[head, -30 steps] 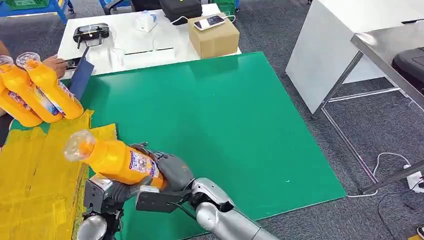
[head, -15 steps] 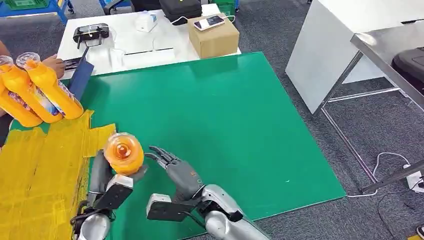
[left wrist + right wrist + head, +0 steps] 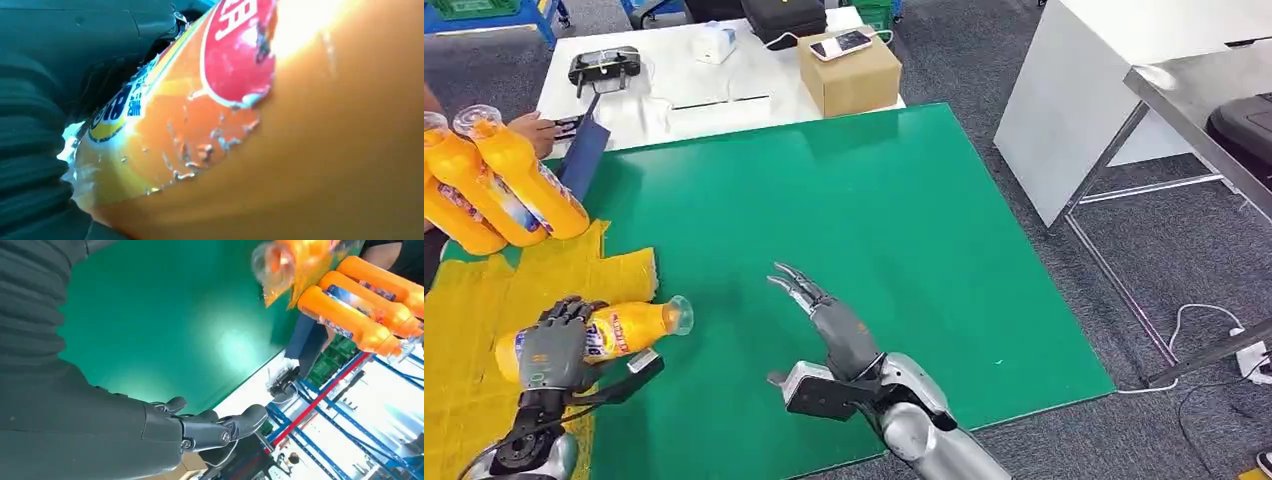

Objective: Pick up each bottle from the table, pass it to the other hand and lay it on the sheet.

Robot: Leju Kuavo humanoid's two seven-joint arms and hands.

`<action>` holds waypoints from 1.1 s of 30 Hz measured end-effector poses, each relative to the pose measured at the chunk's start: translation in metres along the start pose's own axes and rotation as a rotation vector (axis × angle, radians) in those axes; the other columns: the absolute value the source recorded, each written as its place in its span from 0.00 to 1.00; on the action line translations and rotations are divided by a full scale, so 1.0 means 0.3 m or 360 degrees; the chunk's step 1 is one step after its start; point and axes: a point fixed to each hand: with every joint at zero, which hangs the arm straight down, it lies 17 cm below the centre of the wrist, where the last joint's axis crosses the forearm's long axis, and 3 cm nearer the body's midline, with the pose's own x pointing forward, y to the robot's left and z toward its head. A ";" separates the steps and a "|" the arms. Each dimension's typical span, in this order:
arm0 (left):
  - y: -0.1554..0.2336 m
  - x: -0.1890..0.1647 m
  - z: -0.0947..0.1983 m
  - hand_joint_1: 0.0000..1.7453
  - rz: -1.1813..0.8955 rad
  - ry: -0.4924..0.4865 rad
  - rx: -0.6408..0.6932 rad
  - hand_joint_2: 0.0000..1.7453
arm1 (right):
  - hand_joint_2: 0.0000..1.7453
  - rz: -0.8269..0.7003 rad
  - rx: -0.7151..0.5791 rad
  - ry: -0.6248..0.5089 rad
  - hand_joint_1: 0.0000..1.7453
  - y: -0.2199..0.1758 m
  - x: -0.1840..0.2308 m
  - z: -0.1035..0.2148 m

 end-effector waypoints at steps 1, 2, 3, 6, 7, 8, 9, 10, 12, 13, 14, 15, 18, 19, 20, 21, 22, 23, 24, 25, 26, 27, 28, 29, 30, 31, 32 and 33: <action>-0.014 -0.012 0.006 1.00 -0.0008 0.0005 -0.0019 1.00 | 1.00 0.0002 0.0000 -0.0001 0.00 -0.002 0.000 0.000; -0.027 -0.023 0.010 1.00 -0.0019 0.0008 -0.0037 1.00 | 1.00 0.0003 0.0000 -0.0002 0.00 -0.004 -0.001 0.001; -0.043 -0.036 0.013 1.00 -0.0027 0.0021 -0.0070 1.00 | 1.00 0.0005 0.0000 -0.0003 0.00 -0.006 -0.002 0.001; -0.110 -0.084 0.013 1.00 -0.0062 0.0043 -0.0209 1.00 | 1.00 0.0006 -0.0006 -0.0009 0.00 -0.020 0.000 -0.006; -0.121 -0.098 0.008 1.00 -0.0072 0.0045 -0.0231 1.00 | 1.00 0.0009 -0.0005 -0.0011 0.00 -0.025 0.000 -0.009; -0.140 -0.118 0.004 0.54 -0.0085 0.0047 -0.0263 1.00 | 1.00 0.0015 -0.0003 -0.0013 0.00 -0.031 0.001 -0.013; -0.153 -0.138 0.000 0.00 -0.0099 0.0051 -0.0285 1.00 | 1.00 0.0020 0.0000 -0.0013 0.00 -0.036 0.000 -0.017; -0.167 -0.152 -0.003 0.00 -0.0106 0.0056 -0.0310 1.00 | 1.00 0.0024 0.0002 -0.0014 0.00 -0.039 0.000 -0.019; -0.186 -0.177 -0.011 0.00 -0.0122 0.0059 -0.0348 1.00 | 1.00 0.0029 0.0004 -0.0013 0.00 -0.042 -0.001 -0.020; -0.196 -0.186 -0.012 0.00 -0.0118 0.0052 -0.0367 1.00 | 1.00 0.0030 0.0004 -0.0009 0.00 -0.042 -0.004 -0.018; -0.205 -0.190 -0.011 0.00 -0.0107 0.0047 -0.0381 1.00 | 1.00 0.0032 0.0006 -0.0006 0.00 -0.043 -0.007 -0.016; -0.206 -0.194 -0.013 0.00 -0.0106 0.0046 -0.0386 1.00 | 1.00 0.0035 0.0006 -0.0004 0.00 -0.044 -0.010 -0.015; -0.211 -0.196 -0.015 0.00 -0.0104 0.0049 -0.0399 1.00 | 1.00 0.0043 0.0007 0.0000 0.00 -0.046 -0.015 -0.012; -0.211 -0.197 -0.016 0.00 -0.0105 0.0050 -0.0400 1.00 | 1.00 0.0043 0.0007 0.0003 0.00 -0.046 -0.017 -0.011; -0.211 -0.197 -0.016 0.00 -0.0104 0.0051 -0.0402 1.00 | 1.00 0.0044 0.0008 0.0005 0.00 -0.047 -0.018 -0.011; -0.212 -0.197 -0.016 0.00 -0.0104 0.0051 -0.0403 1.00 | 1.00 0.0044 0.0007 0.0005 0.00 -0.047 -0.019 -0.011; -0.212 -0.197 -0.017 0.00 -0.0104 0.0050 -0.0404 1.00 | 1.00 0.0045 0.0007 0.0007 0.00 -0.048 -0.020 -0.010; -0.213 -0.197 -0.016 0.00 -0.0105 0.0050 -0.0405 1.00 | 1.00 0.0046 0.0007 0.0008 0.00 -0.048 -0.021 -0.009; -0.214 -0.198 -0.016 0.00 -0.0111 0.0048 -0.0407 1.00 | 1.00 0.0048 0.0007 0.0012 0.00 -0.049 -0.024 -0.009; -0.215 -0.196 -0.016 0.00 -0.0118 0.0042 -0.0412 1.00 | 1.00 0.0050 0.0008 0.0014 0.00 -0.049 -0.025 -0.008; -0.217 -0.197 -0.015 0.00 -0.0121 0.0040 -0.0417 1.00 | 0.00 0.0053 0.0009 0.0015 0.00 -0.049 -0.027 -0.007; -0.219 -0.196 -0.015 0.00 -0.0121 0.0033 -0.0425 1.00 | 0.00 0.0056 0.0009 0.0017 0.00 -0.049 -0.028 -0.006; -0.220 -0.194 -0.014 0.00 -0.0122 0.0019 -0.0431 1.00 | 0.00 0.0059 0.0010 0.0019 0.00 -0.049 -0.031 -0.005; -0.220 -0.189 -0.012 0.00 -0.0113 0.0005 -0.0438 1.00 | 0.00 0.0060 0.0008 0.0022 0.00 -0.051 -0.034 -0.002; -0.220 -0.188 -0.009 0.00 -0.0099 -0.0006 -0.0443 0.00 | 0.00 0.0065 0.0003 0.0026 0.00 -0.054 -0.038 0.000; -0.219 -0.185 -0.003 0.00 -0.0080 -0.0015 -0.0448 0.00 | 0.00 0.0070 -0.0003 0.0032 0.00 -0.058 -0.043 0.003; -0.211 -0.180 0.002 0.00 -0.0034 -0.0026 -0.0442 0.00 | 0.00 0.0077 -0.0021 0.0036 0.00 -0.066 -0.049 0.006; -0.198 -0.167 0.008 0.00 0.0055 -0.0040 -0.0423 0.00 | 0.00 0.0093 -0.0055 0.0027 0.00 -0.079 -0.052 0.011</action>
